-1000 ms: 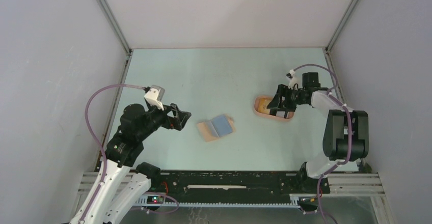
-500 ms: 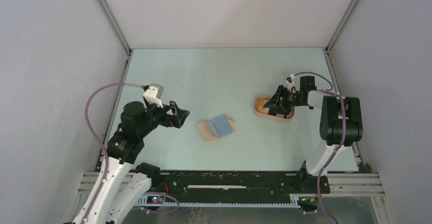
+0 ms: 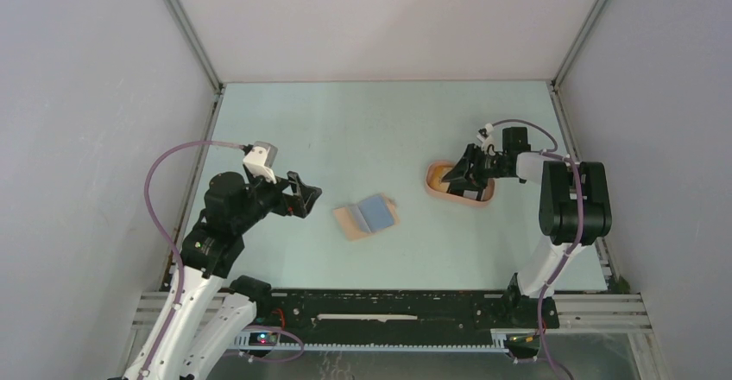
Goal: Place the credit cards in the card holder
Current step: Pick up the credit card from the storage box.
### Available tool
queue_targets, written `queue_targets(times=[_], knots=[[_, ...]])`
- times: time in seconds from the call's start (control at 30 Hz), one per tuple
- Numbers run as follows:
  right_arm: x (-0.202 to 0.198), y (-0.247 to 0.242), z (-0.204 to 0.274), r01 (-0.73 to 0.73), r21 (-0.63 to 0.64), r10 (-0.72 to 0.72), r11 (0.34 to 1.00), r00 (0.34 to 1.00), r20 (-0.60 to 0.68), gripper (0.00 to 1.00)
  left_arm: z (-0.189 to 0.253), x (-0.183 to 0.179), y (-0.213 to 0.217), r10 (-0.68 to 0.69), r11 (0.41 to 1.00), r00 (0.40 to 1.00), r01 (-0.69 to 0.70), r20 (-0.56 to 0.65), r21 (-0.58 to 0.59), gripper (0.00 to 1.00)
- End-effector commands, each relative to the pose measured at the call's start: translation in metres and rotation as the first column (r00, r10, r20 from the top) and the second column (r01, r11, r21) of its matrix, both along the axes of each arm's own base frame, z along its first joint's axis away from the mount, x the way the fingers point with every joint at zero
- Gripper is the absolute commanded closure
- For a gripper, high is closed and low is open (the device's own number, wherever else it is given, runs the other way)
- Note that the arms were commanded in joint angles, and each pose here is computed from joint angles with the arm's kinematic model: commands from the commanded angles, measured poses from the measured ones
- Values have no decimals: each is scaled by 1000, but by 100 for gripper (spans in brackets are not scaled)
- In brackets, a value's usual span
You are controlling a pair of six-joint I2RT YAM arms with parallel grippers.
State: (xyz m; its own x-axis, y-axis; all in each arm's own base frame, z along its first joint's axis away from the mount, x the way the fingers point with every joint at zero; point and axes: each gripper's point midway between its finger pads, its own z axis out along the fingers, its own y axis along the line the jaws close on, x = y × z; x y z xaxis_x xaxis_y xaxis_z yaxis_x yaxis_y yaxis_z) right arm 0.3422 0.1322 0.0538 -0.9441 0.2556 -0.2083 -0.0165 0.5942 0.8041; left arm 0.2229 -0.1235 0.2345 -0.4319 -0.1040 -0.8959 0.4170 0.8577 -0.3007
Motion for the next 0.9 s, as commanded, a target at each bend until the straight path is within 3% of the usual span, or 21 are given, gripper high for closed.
queue_targets(times=[0.0, 0.87], knots=[[12, 11, 28, -33, 90, 27, 995, 997, 66, 46, 0, 1, -1, -12, 1000, 1000, 12, 15, -2, 0], [28, 21, 10, 24, 128, -24, 992, 1000, -3, 40, -6, 5, 1, 4, 1000, 1000, -4, -7, 10, 0]])
